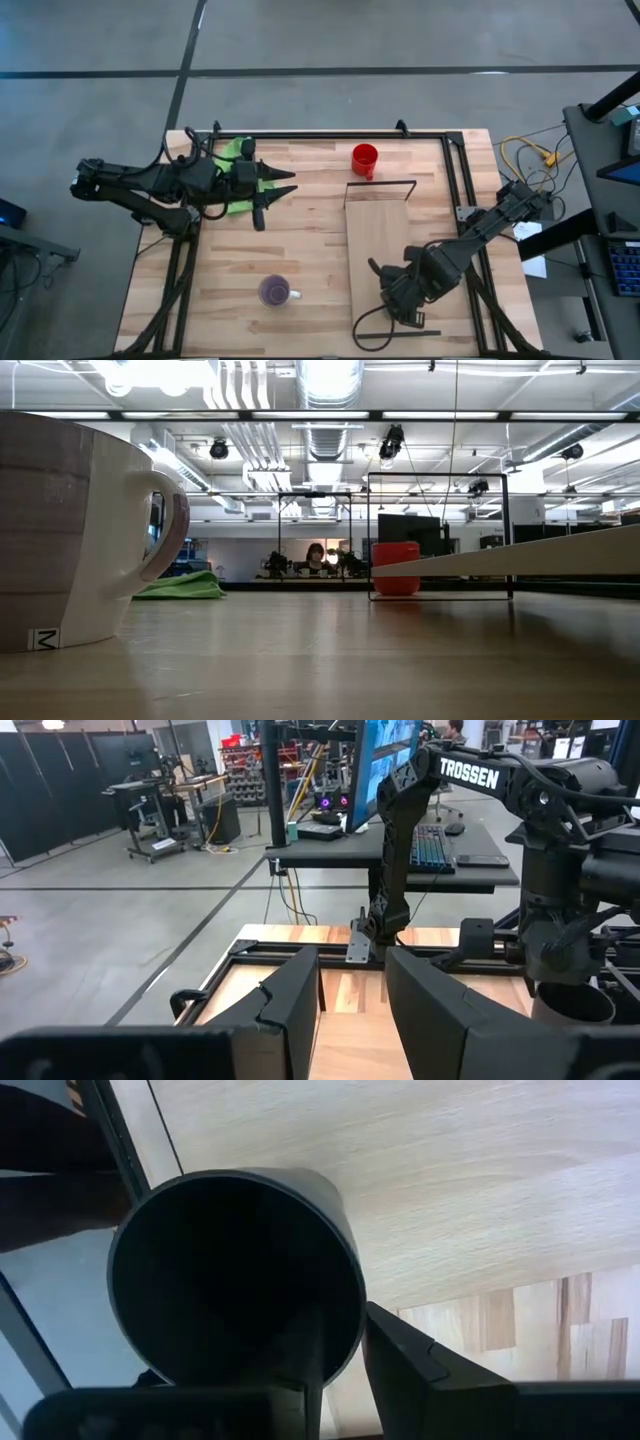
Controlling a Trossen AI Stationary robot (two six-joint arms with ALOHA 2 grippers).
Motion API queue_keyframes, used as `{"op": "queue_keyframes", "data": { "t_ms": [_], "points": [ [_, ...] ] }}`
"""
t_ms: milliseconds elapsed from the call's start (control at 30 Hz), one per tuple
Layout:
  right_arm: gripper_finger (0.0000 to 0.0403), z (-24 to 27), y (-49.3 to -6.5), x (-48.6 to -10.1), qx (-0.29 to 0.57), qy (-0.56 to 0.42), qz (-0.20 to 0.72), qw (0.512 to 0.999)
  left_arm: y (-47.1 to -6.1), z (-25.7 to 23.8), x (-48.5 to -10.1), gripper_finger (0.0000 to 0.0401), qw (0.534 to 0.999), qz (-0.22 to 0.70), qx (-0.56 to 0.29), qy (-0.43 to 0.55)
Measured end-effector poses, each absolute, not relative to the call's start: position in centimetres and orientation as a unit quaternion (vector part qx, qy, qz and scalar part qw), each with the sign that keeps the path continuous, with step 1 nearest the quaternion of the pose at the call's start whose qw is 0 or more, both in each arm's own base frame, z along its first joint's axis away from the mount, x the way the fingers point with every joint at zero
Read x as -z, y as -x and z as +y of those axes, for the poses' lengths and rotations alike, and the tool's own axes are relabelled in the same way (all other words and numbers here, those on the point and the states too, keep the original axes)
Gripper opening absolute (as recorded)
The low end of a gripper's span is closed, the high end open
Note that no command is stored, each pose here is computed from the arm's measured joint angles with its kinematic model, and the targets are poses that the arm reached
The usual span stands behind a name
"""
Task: Stack small to large cups/mugs on shelf
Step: Put the black cup on the shelf, then put the purple mug on the shelf
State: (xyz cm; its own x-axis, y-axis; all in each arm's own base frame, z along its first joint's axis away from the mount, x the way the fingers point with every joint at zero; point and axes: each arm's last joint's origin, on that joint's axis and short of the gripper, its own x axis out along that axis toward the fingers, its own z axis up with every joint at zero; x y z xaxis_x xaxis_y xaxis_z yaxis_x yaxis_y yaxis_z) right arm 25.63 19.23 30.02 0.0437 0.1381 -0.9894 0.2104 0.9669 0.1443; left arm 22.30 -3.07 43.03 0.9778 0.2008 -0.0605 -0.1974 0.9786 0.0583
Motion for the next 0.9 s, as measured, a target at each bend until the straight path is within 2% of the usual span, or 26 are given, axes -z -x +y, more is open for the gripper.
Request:
{"op": "queue_keyframes", "data": {
  "t_ms": [267, 433, 600, 733, 900],
  "points": [
    [0.0064, 19.5, -25.8, -31.1, -0.001, -0.151, 0.679, 0.718, -22.3, -3.1, -43.0, 0.0107, 0.994, 0.034, -0.102, -0.027],
    [0.0065, 19.2, -25.5, -32.6, 0.005, -0.145, 0.68, 0.719, -22.2, -2.8, -42.9, 0.0107, 0.989, 0.039, -0.139, -0.034],
    [0.0066, 18.2, -24.6, -34.5, 0.046, -0.112, 0.686, 0.718, -21.5, -2.6, -42.2, 0.0107, 0.98, 0.119, -0.152, -0.047],
    [0.0066, 17.7, -24.4, -35.8, 0.065, -0.092, 0.653, 0.749, -20.5, -2.6, -40.9, 0.0107, 0.967, 0.217, -0.132, 0.022],
    [0.0066, 16.6, -24.5, -36.9, 0.101, -0.073, 0.609, 0.783, -19.9, -3.5, -39.0, 0.0107, 0.934, 0.318, -0.024, 0.16]
  ]
}}
